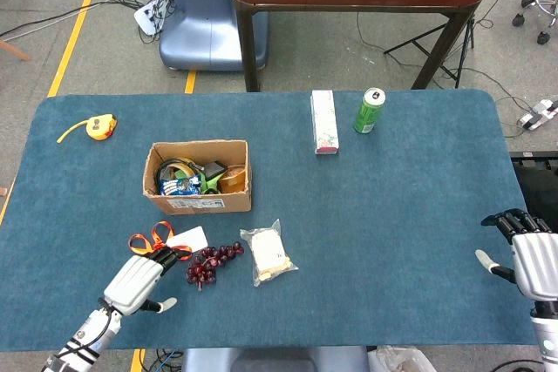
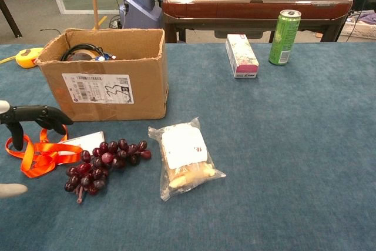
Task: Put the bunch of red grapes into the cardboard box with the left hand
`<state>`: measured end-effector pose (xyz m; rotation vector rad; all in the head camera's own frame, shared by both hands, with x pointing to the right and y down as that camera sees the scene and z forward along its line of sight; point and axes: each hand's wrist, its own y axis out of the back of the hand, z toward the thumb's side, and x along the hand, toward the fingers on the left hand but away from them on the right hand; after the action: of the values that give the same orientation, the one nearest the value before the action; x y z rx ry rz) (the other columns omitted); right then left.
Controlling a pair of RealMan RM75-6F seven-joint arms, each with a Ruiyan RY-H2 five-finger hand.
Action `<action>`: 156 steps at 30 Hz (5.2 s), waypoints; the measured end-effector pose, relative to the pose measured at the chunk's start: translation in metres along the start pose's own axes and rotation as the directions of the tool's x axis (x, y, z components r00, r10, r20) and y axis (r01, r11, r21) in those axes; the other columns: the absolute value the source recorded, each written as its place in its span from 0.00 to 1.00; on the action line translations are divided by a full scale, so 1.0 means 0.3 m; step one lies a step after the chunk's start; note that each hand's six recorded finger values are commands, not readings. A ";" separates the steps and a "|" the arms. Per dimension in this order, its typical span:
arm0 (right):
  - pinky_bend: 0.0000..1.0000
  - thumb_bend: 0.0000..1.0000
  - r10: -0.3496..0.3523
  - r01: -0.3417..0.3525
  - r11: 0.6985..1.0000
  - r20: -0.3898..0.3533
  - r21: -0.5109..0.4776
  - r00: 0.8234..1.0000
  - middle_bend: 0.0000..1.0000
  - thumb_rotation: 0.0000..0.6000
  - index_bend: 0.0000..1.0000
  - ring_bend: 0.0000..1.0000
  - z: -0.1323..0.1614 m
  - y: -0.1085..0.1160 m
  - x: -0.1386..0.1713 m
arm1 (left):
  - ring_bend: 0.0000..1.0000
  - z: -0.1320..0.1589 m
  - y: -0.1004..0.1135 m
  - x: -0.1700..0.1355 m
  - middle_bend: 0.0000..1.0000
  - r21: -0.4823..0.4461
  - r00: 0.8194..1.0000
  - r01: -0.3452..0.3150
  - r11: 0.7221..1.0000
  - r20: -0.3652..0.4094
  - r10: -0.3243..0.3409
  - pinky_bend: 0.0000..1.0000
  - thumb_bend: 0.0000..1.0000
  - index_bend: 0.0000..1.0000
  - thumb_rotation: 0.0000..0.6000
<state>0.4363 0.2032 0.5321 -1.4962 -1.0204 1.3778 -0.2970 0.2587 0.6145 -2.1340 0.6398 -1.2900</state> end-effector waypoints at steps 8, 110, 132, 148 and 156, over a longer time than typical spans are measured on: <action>0.41 0.15 -0.015 0.015 1.000 0.006 -0.002 1.000 0.43 1.00 0.43 0.29 -0.001 0.023 0.012 | 0.09 0.049 -0.012 0.078 0.18 0.012 1.000 -0.001 1.000 -0.004 0.001 0.06 0.15 0.16 1.00; 0.41 0.15 -0.114 0.114 0.993 0.004 -0.027 0.993 0.43 1.00 0.43 0.29 -0.006 0.116 0.044 | 0.21 0.163 0.112 0.120 0.60 0.230 0.995 -0.040 0.972 -0.075 0.059 0.02 0.44 0.55 1.00; 0.41 0.15 -0.097 0.097 0.995 -0.004 -0.029 0.995 0.43 1.00 0.43 0.29 -0.001 0.106 0.042 | 0.21 0.258 0.398 0.292 0.60 0.385 0.981 -0.170 0.907 -0.021 0.193 0.06 0.44 0.54 1.00; 0.41 0.15 -0.081 0.081 0.996 -0.009 -0.033 0.997 0.43 1.00 0.43 0.29 0.000 0.098 0.038 | 0.21 0.250 0.454 0.494 0.59 0.486 0.979 -0.173 0.856 -0.011 0.204 0.15 0.44 0.51 1.00; 0.41 0.15 -0.073 0.072 0.997 -0.011 -0.033 0.997 0.43 1.00 0.43 0.29 0.002 0.092 0.036 | 0.21 0.218 0.466 0.584 0.58 0.516 0.978 -0.105 0.850 -0.102 0.183 0.16 0.44 0.49 1.00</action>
<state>0.4371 0.2048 0.5026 -1.4750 -1.0844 1.3055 -0.1794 0.0571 0.6061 -1.5408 0.4416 -1.3609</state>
